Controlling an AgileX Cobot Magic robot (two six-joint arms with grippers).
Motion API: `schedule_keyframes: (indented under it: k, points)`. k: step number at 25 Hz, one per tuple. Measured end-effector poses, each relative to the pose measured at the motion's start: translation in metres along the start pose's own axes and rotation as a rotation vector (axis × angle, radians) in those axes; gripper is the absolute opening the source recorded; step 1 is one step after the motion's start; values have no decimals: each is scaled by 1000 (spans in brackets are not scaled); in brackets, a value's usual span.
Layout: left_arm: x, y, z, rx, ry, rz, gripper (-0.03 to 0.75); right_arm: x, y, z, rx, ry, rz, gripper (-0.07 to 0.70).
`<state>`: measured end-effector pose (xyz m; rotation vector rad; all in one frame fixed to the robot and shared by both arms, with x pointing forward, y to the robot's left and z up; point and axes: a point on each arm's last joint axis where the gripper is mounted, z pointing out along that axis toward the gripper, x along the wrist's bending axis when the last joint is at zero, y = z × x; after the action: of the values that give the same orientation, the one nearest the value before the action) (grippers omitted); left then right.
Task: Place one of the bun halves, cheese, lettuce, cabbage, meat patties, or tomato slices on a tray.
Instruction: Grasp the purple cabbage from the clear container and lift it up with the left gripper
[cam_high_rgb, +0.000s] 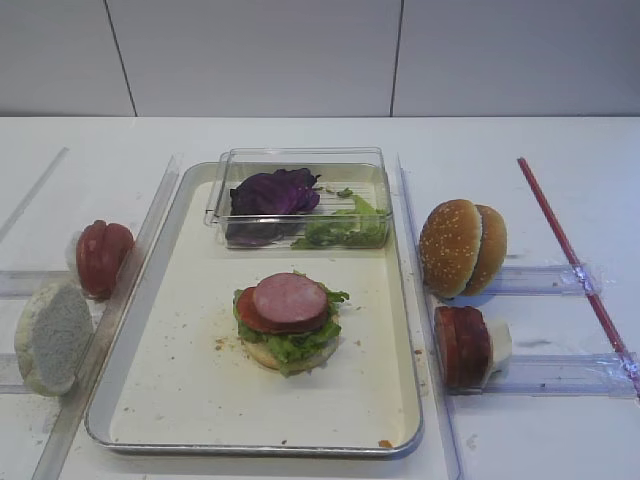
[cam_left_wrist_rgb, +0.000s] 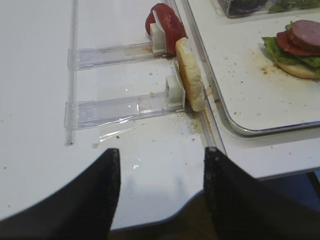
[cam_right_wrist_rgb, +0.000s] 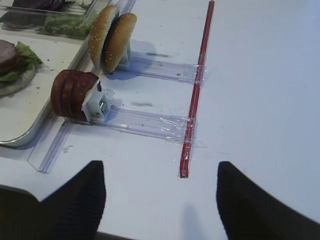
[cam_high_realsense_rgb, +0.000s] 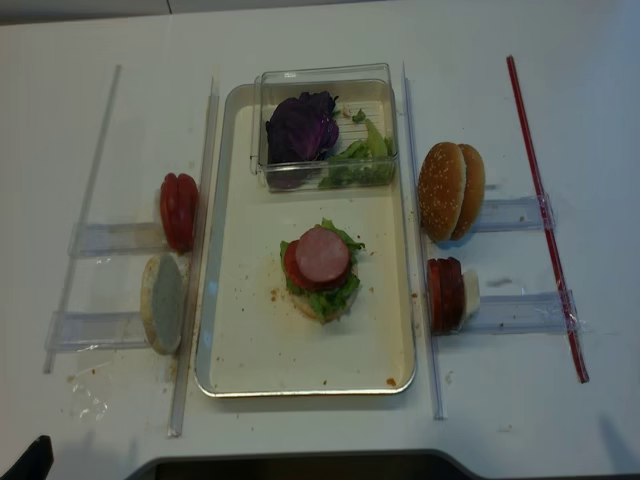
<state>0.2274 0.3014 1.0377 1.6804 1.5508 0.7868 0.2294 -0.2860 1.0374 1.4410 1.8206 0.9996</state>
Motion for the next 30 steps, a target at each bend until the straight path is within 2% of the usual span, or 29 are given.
schedule_keyframes:
  k: [26,30]
  points:
    - [0,0,0,0,0,0,358,0,0,0,0,0,4,502]
    - [0,0,0,0,0,-21,358,0,0,0,0,0,4,502]
